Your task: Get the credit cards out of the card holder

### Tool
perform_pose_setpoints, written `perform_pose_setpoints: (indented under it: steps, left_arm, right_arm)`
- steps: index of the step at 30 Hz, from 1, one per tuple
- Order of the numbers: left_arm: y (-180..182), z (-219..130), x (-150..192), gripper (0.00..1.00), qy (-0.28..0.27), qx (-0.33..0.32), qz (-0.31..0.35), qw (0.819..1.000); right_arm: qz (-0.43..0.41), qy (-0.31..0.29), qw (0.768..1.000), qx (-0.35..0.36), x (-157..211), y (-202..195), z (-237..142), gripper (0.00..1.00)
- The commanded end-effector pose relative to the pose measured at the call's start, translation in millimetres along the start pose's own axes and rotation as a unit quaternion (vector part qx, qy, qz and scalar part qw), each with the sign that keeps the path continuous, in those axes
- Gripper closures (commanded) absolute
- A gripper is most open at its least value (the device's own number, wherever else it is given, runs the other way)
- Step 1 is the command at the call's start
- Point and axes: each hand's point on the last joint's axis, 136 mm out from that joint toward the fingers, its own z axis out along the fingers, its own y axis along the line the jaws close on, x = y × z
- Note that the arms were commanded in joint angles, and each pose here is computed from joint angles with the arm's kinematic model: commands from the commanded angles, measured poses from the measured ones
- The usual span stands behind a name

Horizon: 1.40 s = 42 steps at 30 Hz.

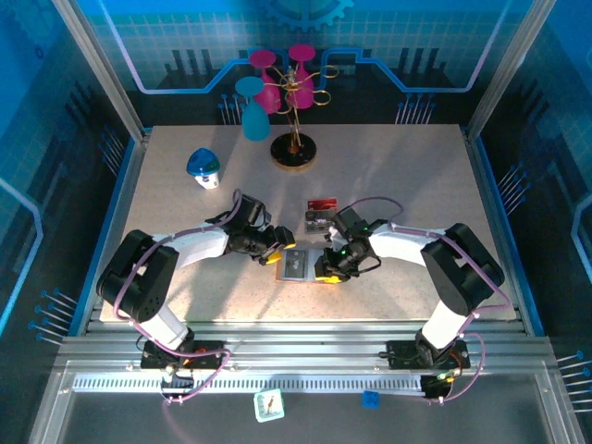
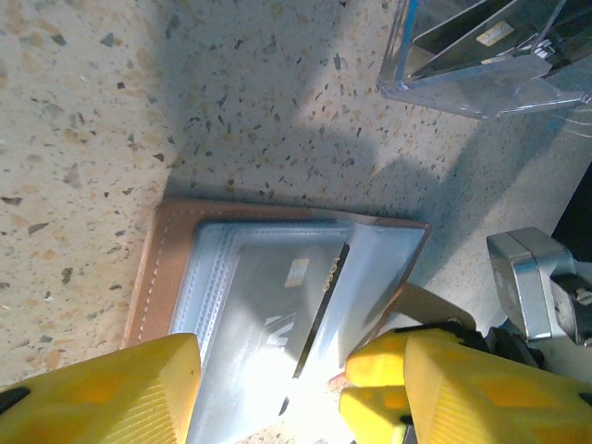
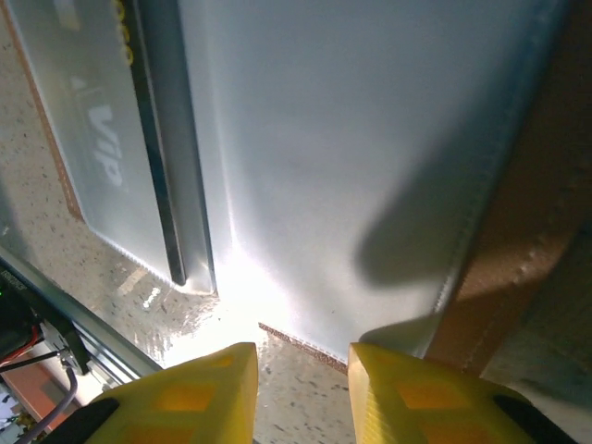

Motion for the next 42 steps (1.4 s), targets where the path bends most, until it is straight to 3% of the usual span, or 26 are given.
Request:
perform_pose_setpoints:
  steps: [1, 7, 13, 27, 42]
  left_arm:
    - [-10.9, -0.9, 0.3, 0.39, 0.009, 0.011, 0.009, 1.0]
    - [-13.6, 3.9, 6.3, 0.39, 0.018, 0.012, 0.011, 1.0]
    - [-13.4, 10.7, 13.0, 0.47, 0.022, 0.008, 0.01, 1.0]
    - [9.9, 19.0, 22.5, 0.81, 0.025, -0.058, 0.017, 0.998]
    - [21.2, 23.1, 26.6, 0.87, 0.035, -0.072, 0.016, 0.997]
  right_arm:
    - [0.005, 0.008, 1.0, 0.018, 0.3, -18.2, 2.4, 0.69]
    - [0.006, 0.0, 1.0, 0.016, -7.1, -19.0, -5.1, 0.7]
    - [-0.001, -0.018, 0.999, -0.038, -13.7, 10.7, -18.4, 0.71]
    - [-0.011, -0.042, 0.995, -0.094, -38.7, 57.1, -16.6, 0.78]
    - [-0.009, -0.03, 0.996, -0.088, -52.4, 59.5, 6.8, 0.8]
